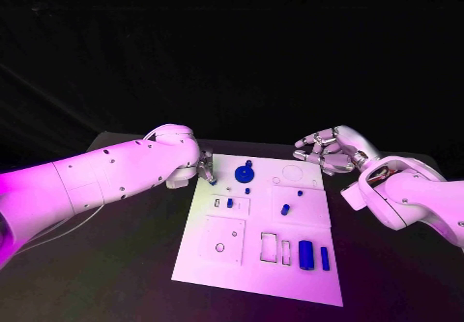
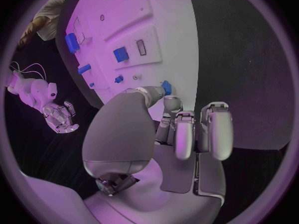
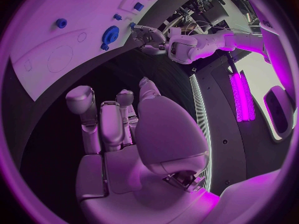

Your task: Assemble the parts on the task board

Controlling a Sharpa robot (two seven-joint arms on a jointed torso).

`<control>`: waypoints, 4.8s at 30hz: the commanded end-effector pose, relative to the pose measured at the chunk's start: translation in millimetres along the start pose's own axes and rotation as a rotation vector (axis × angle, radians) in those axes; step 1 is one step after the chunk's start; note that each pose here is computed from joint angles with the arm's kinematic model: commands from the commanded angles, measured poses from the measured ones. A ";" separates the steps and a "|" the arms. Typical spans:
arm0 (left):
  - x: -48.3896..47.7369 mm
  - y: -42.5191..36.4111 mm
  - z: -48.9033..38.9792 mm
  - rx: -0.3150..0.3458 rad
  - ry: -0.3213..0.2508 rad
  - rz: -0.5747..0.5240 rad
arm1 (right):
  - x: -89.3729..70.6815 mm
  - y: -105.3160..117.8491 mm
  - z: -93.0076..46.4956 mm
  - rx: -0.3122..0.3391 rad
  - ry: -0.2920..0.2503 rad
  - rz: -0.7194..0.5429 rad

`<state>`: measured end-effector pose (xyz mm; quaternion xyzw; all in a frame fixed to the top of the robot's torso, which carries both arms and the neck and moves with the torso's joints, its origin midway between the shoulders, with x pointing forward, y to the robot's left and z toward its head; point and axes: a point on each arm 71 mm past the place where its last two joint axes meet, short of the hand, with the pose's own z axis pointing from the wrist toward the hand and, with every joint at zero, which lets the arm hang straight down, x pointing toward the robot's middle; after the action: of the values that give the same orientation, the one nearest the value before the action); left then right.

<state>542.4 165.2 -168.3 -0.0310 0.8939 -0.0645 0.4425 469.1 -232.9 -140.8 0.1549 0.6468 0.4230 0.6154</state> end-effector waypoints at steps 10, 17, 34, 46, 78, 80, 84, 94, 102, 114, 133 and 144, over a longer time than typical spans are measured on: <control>17.1 12.5 6.9 -0.054 0.074 0.006 | 0.3 -0.6 -0.8 -0.003 0.012 -0.002; 17.4 16.0 7.2 -0.047 0.091 -0.056 | 0.8 -0.3 -0.5 -0.004 0.013 -0.002; 9.5 38.5 -14.9 0.008 0.117 -0.370 | 1.9 -1.5 1.3 -0.001 0.013 -0.002; 15.7 41.2 -37.3 0.057 0.004 -0.472 | 4.9 -1.1 2.0 -0.002 0.019 0.001; 57.7 24.5 -46.2 0.049 -0.034 -0.347 | 7.4 0.0 1.7 -0.003 0.028 0.006; 58.9 24.4 -44.9 0.042 -0.019 -0.337 | 7.5 0.1 1.6 -0.003 0.028 0.006; 60.9 24.2 -42.2 0.028 0.004 -0.321 | 7.7 0.3 1.5 -0.003 0.029 0.006; 62.6 24.2 -36.7 0.011 0.037 -0.314 | 7.5 0.5 1.0 -0.004 0.028 0.007; 63.3 24.2 -34.0 0.005 0.062 -0.315 | 7.3 0.5 0.5 -0.003 0.028 0.007; 64.2 23.1 -33.1 0.005 0.081 -0.297 | 6.9 0.5 0.0 -0.003 0.027 0.007; 62.6 15.4 -32.8 0.015 0.052 -0.229 | 6.5 0.2 -0.3 -0.001 0.026 0.007; 62.8 17.0 -32.7 0.012 0.058 -0.211 | 6.5 0.1 -0.1 -0.002 0.026 0.006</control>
<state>481.7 173.2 -191.7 -0.1278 0.8835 -0.1530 0.4239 468.2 -229.5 -144.6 0.1559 0.6511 0.4252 0.6091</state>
